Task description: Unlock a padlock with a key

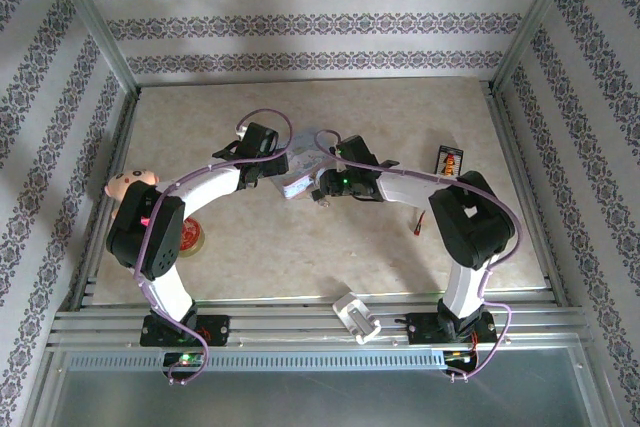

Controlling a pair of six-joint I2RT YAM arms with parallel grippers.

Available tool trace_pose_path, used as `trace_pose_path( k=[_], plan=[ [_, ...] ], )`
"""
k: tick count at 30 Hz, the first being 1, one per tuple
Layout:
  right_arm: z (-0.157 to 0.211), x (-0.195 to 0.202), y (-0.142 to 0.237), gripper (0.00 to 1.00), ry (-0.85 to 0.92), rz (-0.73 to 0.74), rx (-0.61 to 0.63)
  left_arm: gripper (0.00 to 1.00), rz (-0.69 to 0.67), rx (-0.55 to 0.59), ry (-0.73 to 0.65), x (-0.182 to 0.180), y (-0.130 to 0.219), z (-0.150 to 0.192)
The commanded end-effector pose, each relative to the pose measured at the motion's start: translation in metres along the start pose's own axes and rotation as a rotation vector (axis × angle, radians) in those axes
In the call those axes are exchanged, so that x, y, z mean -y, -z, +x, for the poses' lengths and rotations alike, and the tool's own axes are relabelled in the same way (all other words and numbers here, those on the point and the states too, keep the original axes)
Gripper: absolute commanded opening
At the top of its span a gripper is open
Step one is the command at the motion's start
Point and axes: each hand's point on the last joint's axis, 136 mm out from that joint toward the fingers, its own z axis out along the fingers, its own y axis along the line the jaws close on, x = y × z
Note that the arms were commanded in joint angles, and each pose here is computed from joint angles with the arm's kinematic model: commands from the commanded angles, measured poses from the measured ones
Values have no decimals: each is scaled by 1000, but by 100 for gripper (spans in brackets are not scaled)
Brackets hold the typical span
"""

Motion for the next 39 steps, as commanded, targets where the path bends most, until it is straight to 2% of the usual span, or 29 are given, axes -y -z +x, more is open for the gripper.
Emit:
trace_pose_path(
  k=[1,14,29,34,39],
  plan=[
    [-10,-16,-5,31,0,-62,20,99,-20,-29,14,-11,3,8],
    [0,-23,-19,30,-37,-135,-9,99,16,-35,33,-2,3,5],
    [7,-19,-35,28,-74,-146,-25,99,13,-47,28,-4,2,9],
    [7,-20,-37,35,-129,-200,-3,99,9,-46,27,-5,2,9],
    [8,-23,-37,36,-144,-214,21,99,14,-44,32,-4,1,9]
  ],
)
